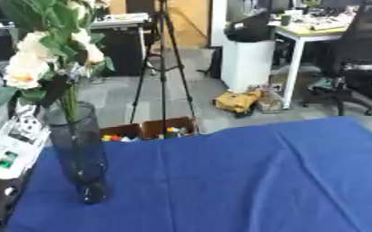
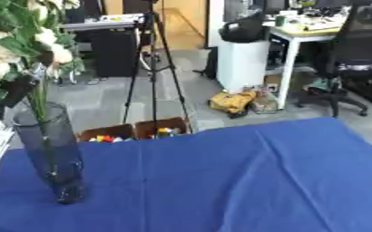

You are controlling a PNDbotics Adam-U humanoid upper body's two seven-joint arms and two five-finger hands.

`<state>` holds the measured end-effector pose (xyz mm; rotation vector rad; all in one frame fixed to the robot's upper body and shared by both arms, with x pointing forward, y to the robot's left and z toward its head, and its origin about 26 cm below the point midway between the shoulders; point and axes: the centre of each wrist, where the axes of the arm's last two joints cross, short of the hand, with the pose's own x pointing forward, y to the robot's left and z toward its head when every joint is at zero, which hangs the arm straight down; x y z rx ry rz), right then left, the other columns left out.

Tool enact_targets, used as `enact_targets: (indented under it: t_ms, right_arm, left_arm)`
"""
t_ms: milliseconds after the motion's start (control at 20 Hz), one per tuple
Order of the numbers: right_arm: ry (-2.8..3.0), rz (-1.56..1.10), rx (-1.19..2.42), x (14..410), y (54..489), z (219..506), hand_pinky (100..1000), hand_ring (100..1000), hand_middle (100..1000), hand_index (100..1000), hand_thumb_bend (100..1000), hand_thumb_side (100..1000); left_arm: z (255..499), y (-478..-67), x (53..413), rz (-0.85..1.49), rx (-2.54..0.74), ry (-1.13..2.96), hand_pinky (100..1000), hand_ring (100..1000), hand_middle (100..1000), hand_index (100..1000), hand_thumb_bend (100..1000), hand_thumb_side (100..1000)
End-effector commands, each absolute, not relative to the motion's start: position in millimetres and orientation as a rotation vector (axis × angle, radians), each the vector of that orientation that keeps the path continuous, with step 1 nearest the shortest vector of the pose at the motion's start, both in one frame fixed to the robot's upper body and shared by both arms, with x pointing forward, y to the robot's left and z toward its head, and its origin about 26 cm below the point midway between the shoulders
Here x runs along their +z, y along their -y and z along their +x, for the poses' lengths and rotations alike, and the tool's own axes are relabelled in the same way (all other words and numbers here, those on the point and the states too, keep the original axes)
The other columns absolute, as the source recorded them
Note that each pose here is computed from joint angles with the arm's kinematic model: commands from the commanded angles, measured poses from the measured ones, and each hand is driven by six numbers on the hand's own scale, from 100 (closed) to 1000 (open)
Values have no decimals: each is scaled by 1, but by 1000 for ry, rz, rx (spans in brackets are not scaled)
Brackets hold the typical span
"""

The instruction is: Arrange flowers into the vase.

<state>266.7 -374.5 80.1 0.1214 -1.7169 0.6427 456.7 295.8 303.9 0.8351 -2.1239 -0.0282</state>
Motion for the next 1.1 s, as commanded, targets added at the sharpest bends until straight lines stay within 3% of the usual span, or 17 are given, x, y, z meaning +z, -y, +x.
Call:
enact_targets:
  t_ms: [50,500,600,1100]
  right_arm:
    - [1731,105,656,86,378,267,989,1000,590,1000,164,489]
    - [1734,107,654,86,378,267,990,1000,590,1000,164,490]
    - [1737,106,648,86,378,266,991,1000,590,1000,164,491]
    - [1742,111,638,86,378,266,992,1000,590,1000,163,492]
  left_arm:
    - [448,-305,326,868,-23,2169,464,472,473,676,764,623]
    - [442,-306,323,859,-14,2200,466,473,473,670,769,617]
    - [440,-305,318,867,-28,2205,489,521,517,681,784,652]
    - [421,-304,287,888,-120,2126,511,554,562,709,829,691]
